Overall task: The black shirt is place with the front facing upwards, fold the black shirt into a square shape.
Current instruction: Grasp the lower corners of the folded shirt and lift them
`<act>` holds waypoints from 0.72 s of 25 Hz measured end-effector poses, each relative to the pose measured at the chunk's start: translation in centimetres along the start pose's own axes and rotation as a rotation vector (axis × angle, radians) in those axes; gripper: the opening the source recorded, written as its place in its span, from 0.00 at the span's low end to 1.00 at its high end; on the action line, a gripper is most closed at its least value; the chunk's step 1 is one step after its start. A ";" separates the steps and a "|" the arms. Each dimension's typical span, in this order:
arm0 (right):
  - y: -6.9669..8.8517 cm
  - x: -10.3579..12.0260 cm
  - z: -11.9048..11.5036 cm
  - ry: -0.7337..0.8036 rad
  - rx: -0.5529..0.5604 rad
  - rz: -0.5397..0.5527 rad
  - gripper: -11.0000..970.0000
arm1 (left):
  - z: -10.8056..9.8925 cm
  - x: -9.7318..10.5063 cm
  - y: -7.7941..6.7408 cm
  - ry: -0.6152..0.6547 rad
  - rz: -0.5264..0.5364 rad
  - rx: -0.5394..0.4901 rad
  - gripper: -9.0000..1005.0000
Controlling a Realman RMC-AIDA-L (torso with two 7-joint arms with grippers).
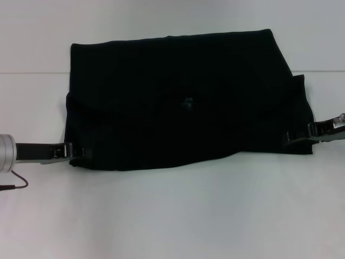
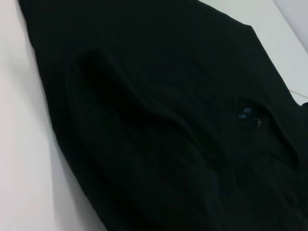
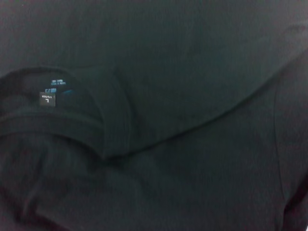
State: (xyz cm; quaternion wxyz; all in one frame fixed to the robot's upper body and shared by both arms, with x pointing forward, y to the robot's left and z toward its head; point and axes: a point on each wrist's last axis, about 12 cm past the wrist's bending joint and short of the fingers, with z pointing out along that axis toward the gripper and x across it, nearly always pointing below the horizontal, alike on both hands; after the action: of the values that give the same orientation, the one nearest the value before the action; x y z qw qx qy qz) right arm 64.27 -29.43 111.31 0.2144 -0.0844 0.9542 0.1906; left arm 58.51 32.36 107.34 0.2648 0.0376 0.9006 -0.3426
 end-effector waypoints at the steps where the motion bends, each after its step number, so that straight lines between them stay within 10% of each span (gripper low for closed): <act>1: 0.0 0.0 0.0 0.000 0.000 0.001 0.93 | 0.0 0.0 0.0 0.000 0.000 0.000 0.04; 6: 0.0 0.0 0.2 -0.011 0.006 0.005 0.91 | 0.0 0.0 0.0 0.000 -0.002 0.000 0.04; 18: 0.0 0.0 0.2 -0.012 0.008 0.010 0.41 | 0.0 0.0 0.0 0.000 0.000 -0.001 0.04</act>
State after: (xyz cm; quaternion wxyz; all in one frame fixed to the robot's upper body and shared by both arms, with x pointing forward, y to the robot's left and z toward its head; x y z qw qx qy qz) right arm 64.32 -29.34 111.12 0.2197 -0.0776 0.9540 0.1885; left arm 58.52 32.40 107.36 0.2649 0.0373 0.9007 -0.3424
